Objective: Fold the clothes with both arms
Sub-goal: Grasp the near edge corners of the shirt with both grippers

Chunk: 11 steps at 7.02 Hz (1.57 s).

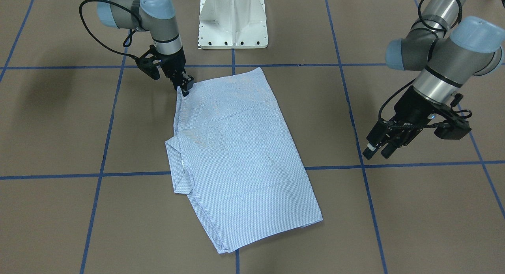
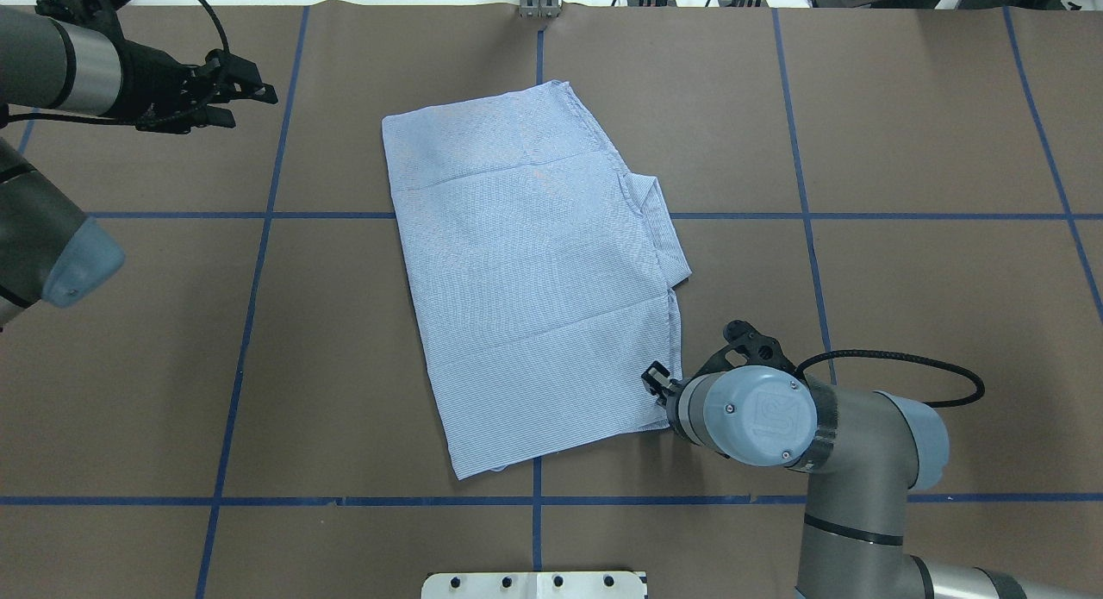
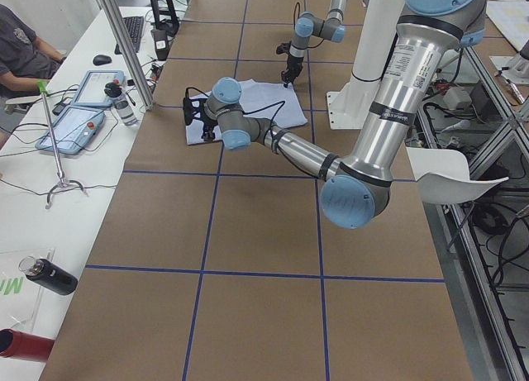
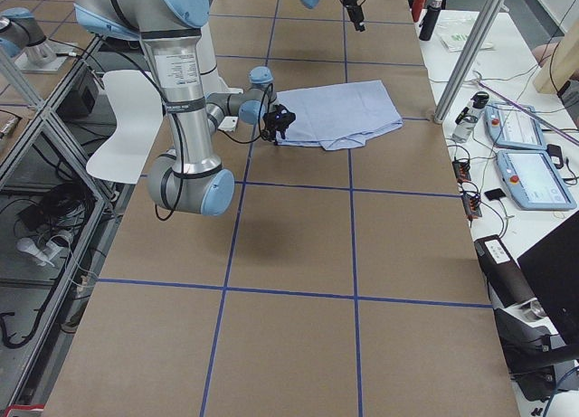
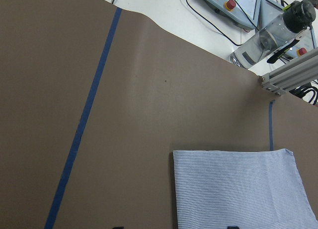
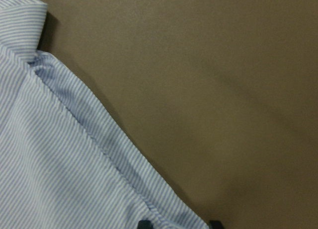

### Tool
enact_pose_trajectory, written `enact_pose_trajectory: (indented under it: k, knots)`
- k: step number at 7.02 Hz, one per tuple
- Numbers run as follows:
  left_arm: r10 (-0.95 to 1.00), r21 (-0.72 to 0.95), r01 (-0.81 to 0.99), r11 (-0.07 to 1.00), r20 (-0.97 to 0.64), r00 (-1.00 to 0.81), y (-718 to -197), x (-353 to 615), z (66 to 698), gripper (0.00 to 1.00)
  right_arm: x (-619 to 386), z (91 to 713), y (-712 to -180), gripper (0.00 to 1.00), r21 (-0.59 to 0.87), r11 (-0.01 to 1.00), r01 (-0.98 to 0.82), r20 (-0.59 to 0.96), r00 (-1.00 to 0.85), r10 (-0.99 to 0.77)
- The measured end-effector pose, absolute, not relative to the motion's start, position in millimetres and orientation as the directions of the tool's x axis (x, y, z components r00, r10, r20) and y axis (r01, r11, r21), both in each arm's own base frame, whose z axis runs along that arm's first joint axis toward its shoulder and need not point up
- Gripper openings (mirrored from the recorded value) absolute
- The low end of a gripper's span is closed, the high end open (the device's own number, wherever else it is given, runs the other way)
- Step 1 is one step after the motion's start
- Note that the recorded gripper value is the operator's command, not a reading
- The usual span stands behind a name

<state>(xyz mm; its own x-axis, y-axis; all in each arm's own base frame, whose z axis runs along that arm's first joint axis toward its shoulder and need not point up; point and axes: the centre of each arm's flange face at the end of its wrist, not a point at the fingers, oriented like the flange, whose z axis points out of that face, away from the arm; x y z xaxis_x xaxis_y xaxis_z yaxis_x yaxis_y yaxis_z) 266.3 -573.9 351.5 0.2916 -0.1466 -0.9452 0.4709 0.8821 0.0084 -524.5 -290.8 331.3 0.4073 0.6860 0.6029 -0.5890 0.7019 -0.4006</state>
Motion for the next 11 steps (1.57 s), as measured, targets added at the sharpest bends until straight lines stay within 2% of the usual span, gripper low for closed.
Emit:
enact_pose_trajectory:
  k: [5, 7, 8, 11]
  knots:
    - [-0.153, 0.001, 0.475, 0.88, -0.946, 0.285, -573, 266, 350, 0.75, -513, 312, -283, 0.0, -0.439, 0.684, -0.582, 0.608, 0.369, 0.703]
    - [-0.22, -0.091, 0.489, 0.867, -0.952, 0.213, -557, 265, 335, 0.76, -522, 301, -256, 0.0, -0.485, 0.666, -0.567, 0.591, 0.348, 0.728]
    - [-0.279, -0.174, 0.473, 0.863, -0.947, 0.161, -530, 279, 327, 0.76, -527, 297, -243, 0.0, -0.498, 0.665, -0.557, 0.588, 0.347, 0.731]
    - [-0.448, -0.389, 0.377, 0.841, -0.89, 0.081, -393, 396, 308, 0.75, -535, 293, -222, 0.0, -0.498, 0.673, -0.546, 0.594, 0.351, 0.724]
